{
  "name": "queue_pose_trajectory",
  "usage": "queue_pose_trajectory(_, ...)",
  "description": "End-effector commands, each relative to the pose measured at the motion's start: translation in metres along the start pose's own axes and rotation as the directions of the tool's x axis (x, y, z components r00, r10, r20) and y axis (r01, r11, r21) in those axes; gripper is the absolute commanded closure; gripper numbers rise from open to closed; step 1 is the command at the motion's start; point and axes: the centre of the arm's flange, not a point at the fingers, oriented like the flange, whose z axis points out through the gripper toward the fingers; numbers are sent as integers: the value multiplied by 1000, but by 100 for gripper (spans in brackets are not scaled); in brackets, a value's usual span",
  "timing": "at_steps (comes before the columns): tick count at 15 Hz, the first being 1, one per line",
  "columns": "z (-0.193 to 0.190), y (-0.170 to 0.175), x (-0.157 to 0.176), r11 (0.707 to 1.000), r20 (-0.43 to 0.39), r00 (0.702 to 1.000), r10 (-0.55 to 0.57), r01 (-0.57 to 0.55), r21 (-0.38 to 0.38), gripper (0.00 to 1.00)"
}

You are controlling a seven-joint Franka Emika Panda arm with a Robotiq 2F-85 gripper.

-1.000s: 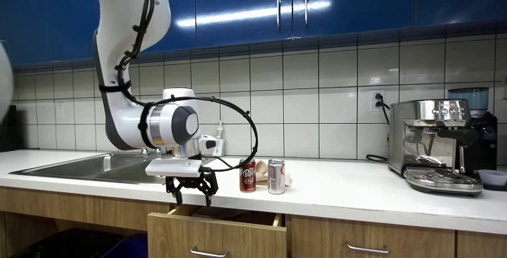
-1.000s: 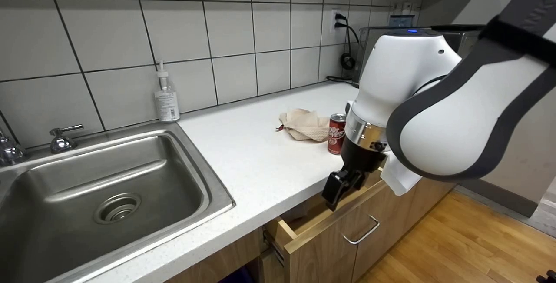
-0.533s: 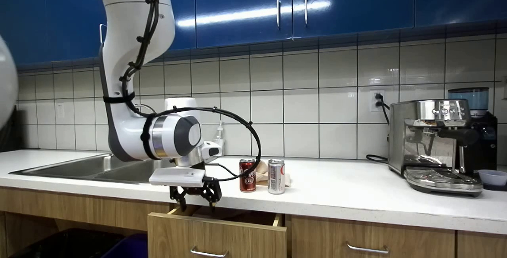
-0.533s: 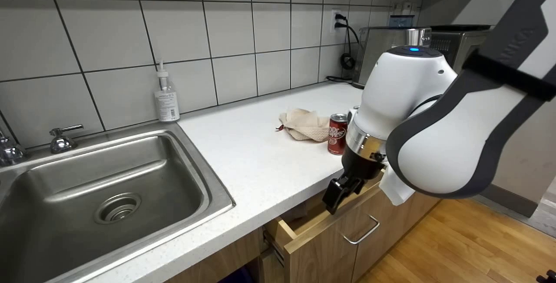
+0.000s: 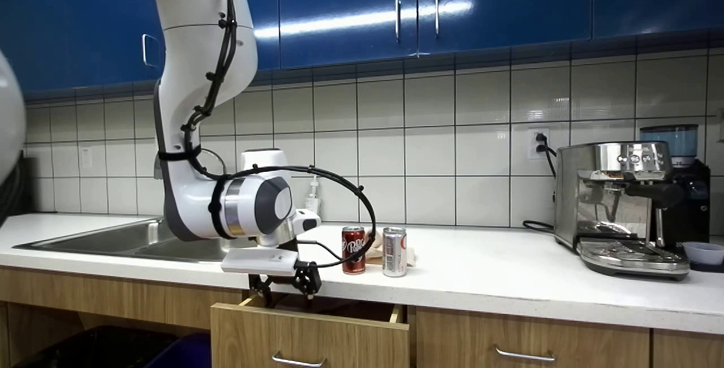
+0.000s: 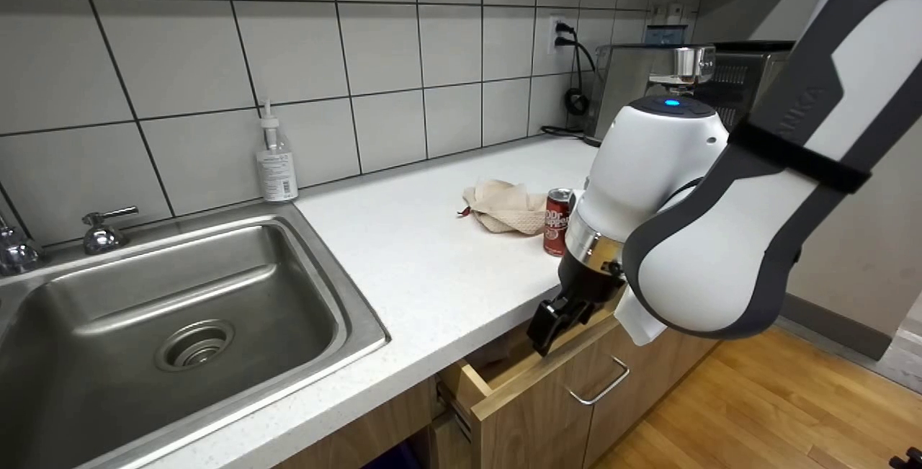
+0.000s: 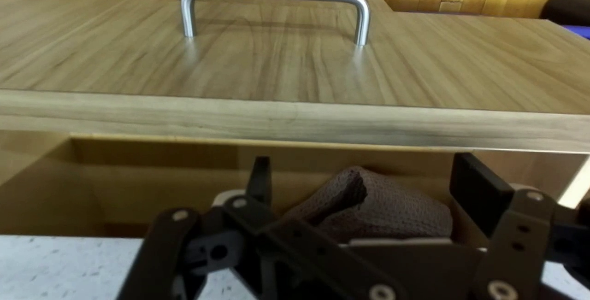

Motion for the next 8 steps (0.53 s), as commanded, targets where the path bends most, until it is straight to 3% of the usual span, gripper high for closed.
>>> queue_pose_trajectory(1,11,2,10,1000,-21,1000,4,-4,2,0)
queue_pose_trajectory(8,22,4,10,1000,0,1000,29,-29,-5,0)
